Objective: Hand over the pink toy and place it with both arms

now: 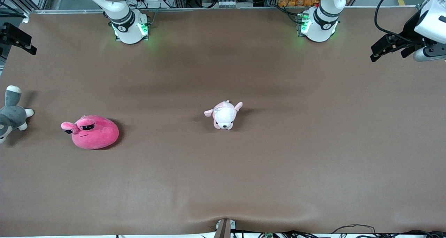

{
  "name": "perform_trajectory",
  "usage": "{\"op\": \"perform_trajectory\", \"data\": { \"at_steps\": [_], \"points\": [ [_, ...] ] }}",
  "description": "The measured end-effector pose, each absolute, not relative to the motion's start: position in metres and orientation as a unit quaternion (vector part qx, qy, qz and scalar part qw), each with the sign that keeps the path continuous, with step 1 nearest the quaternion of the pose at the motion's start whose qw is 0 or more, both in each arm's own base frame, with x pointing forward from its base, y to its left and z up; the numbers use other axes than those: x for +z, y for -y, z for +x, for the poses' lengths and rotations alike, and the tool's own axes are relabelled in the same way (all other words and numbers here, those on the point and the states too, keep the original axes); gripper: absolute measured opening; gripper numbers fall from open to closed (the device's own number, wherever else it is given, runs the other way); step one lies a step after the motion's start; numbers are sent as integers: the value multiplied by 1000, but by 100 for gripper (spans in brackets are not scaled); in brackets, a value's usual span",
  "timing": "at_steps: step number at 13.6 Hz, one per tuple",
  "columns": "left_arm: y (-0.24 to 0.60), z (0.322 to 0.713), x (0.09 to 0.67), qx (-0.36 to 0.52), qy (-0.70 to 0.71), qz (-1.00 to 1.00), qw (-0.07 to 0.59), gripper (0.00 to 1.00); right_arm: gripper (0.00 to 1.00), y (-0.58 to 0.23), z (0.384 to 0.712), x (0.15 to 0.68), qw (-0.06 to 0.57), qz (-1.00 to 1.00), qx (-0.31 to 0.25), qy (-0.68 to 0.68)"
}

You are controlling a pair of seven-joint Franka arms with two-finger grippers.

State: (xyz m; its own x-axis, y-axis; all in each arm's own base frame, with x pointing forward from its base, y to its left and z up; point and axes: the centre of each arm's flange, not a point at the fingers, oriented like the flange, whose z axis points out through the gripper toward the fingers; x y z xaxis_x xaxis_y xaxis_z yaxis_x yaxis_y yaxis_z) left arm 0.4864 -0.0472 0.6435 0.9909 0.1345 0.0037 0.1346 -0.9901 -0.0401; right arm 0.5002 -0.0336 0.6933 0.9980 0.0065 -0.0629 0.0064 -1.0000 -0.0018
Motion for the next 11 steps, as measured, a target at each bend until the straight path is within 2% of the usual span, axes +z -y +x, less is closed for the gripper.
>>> {"op": "perform_trajectory", "data": {
  "at_steps": [7,11],
  "points": [
    [39,492,644,16,52,-998,21,100,100,42,517,671,-20,-999,51,-3],
    [33,493,646,15,54,-998,21,100,100,39,518,680,-29,-999,41,0]
  ]
}}
